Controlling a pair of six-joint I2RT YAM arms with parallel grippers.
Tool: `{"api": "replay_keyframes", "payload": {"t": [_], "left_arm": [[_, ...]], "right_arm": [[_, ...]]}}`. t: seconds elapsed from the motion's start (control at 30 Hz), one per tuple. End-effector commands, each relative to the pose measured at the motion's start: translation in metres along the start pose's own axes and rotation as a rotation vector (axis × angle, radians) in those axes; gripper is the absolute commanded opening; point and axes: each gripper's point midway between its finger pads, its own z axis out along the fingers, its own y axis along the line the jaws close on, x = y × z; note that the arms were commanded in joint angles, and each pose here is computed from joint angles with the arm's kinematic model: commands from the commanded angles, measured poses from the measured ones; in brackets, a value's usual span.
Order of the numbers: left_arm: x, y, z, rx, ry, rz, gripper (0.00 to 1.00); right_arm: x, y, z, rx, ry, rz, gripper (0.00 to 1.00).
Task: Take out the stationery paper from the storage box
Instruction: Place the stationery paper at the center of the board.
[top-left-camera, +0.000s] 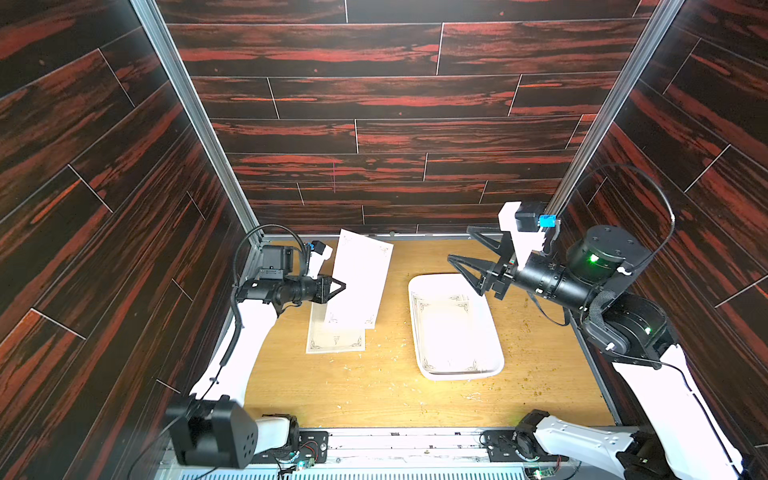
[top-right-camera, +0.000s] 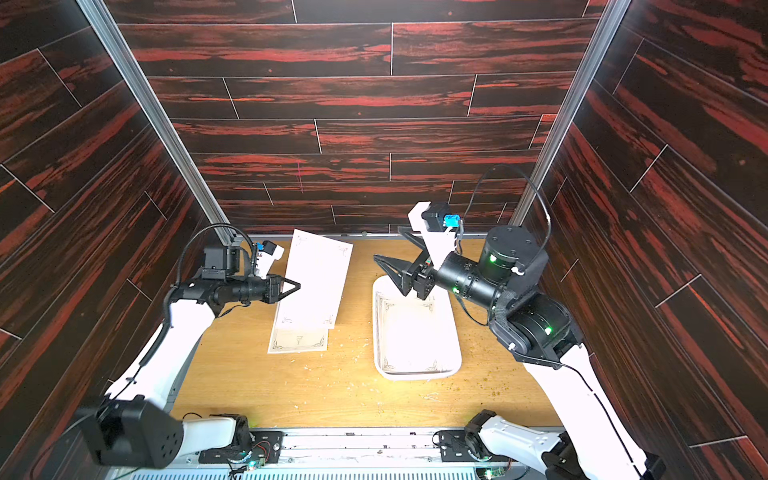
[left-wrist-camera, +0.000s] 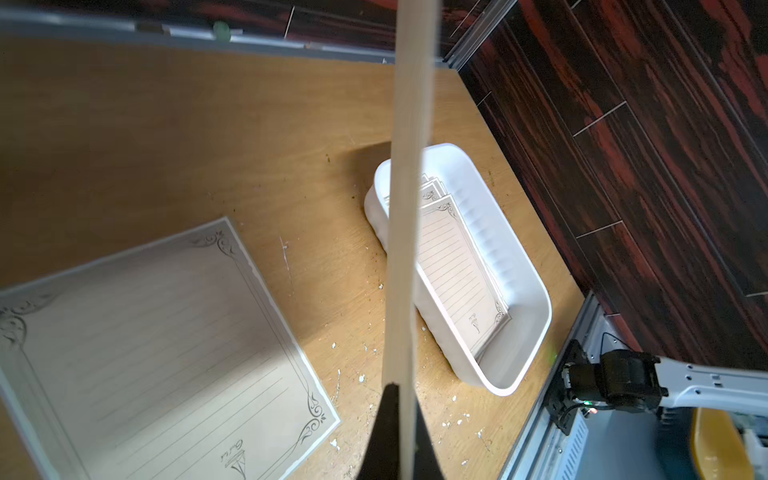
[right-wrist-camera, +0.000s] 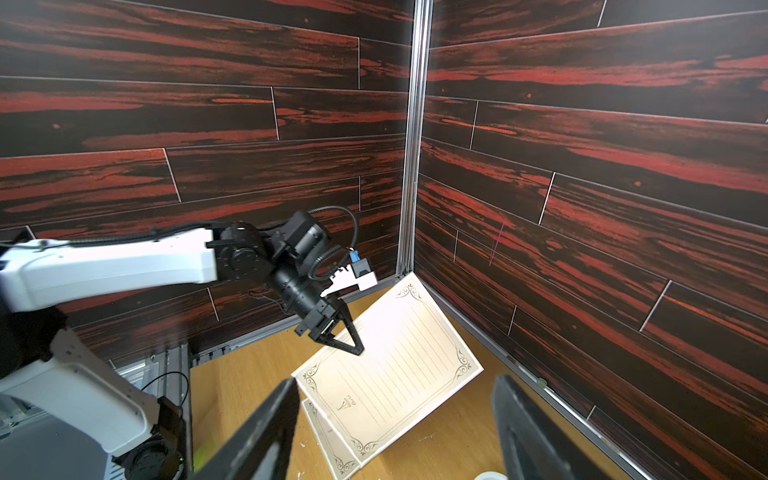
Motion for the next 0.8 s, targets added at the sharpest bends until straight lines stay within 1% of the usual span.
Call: {"api": "replay_keyframes", "payload": {"t": [0.0,0.07,0.1,0.2,0.43,0.6,0.77], "left_arm": [[0.014,0.009,0.008,0.047,0.094,-0.117,0.00],[0.023,0.018,0.009,0.061,0.161,-0.168,0.00],[0.025,0.024,0.011,0.060,0.175,-0.200,0.00],[0.027,0.042,0.016,0.060,0.169,-0.264,0.00],[0.035,0.066,0.021,0.047,0.158,-0.316,0.00],[0.048,0.086,0.023,0.012,0.200,-0.375,0.00],[0.056,0.096,0.027,-0.001,0.253,-0.386,0.00]], "right_arm": [[-0.001,0.001,0.000,-0.004,0.011,0.000,0.75],[0.001,0.002,0.000,-0.009,0.017,0.005,0.75],[0.002,0.002,0.001,-0.009,0.021,0.007,0.75],[0.005,0.002,0.001,-0.010,0.033,0.010,0.75],[0.009,-0.001,0.001,0.007,0.052,0.016,0.74],[0.015,-0.004,0.003,0.022,0.070,0.021,0.73],[0.017,-0.005,0.006,0.023,0.083,0.024,0.73]]}}
